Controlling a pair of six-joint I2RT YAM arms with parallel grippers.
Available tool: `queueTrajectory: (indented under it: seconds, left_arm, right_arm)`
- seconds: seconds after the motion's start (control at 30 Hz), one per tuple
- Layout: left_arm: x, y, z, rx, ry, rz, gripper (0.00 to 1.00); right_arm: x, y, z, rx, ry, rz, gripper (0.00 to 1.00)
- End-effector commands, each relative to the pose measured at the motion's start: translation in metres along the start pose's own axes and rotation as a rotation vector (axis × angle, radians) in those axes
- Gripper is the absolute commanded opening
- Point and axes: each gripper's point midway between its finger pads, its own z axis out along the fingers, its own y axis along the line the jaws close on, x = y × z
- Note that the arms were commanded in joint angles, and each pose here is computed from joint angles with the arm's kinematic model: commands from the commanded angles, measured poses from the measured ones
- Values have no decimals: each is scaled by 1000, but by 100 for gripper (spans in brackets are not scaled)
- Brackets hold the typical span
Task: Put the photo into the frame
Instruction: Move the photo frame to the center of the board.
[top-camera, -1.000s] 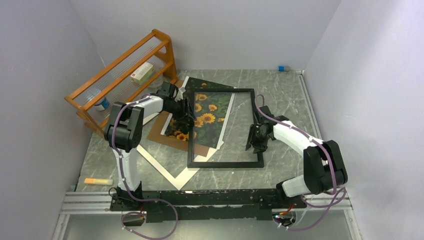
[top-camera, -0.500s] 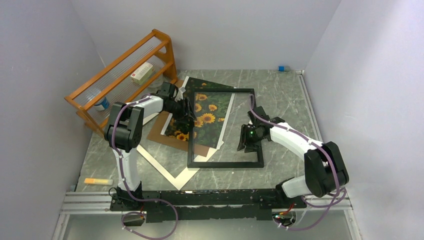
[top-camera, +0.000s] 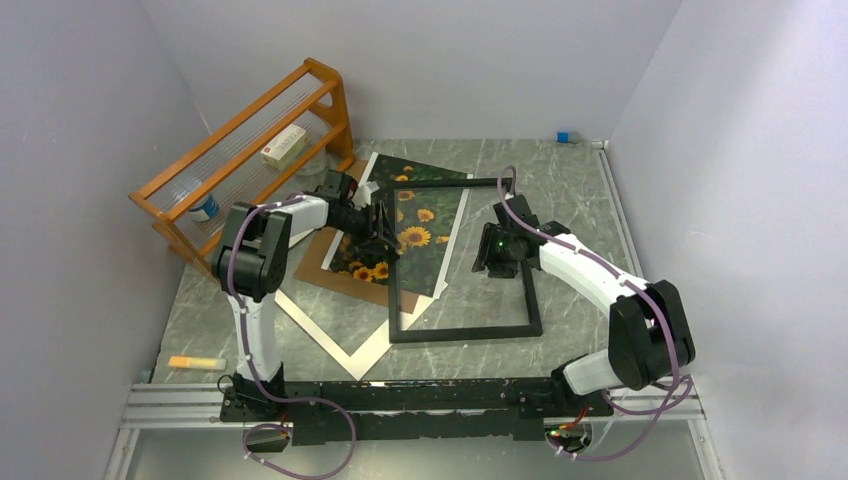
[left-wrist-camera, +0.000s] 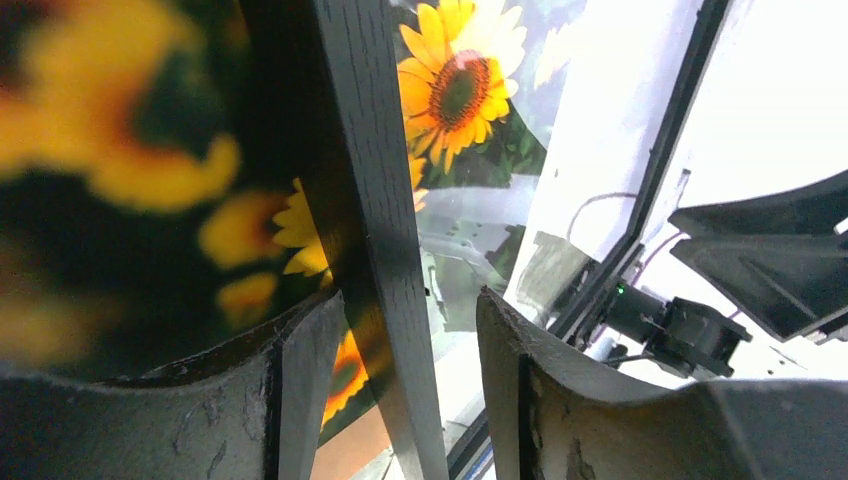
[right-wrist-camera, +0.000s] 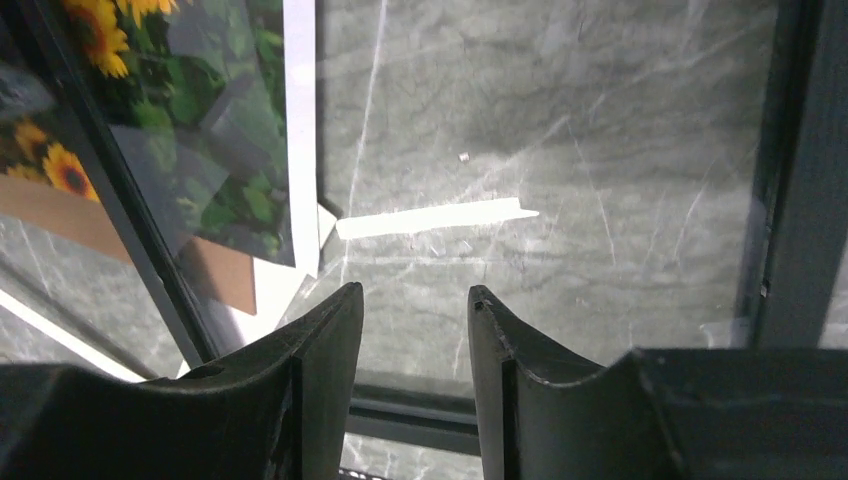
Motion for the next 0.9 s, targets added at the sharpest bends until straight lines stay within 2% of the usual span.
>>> queueTrajectory:
  seconds: [0.0,0.2,0.67,0.73,0.87]
  left_arm:
    - [21,-7,19,48,102,18,58]
    - [12,-24,36,72,104,44,58]
    - [9,-64,110,80,171,111,58]
    - [5,-61,105,33,152,104,59]
    - [-11,-61,63,-53,54,136,66]
  right_arm:
    - [-35,8,-1,10,-108,43,47]
    - [-56,3,1,19,-167,114,47]
    - [-73,-25,0,79,-220,229,47]
    - [-76,-24,-2,65,-219,216,47]
    - [-85,-11,-8,6,-236,195,47]
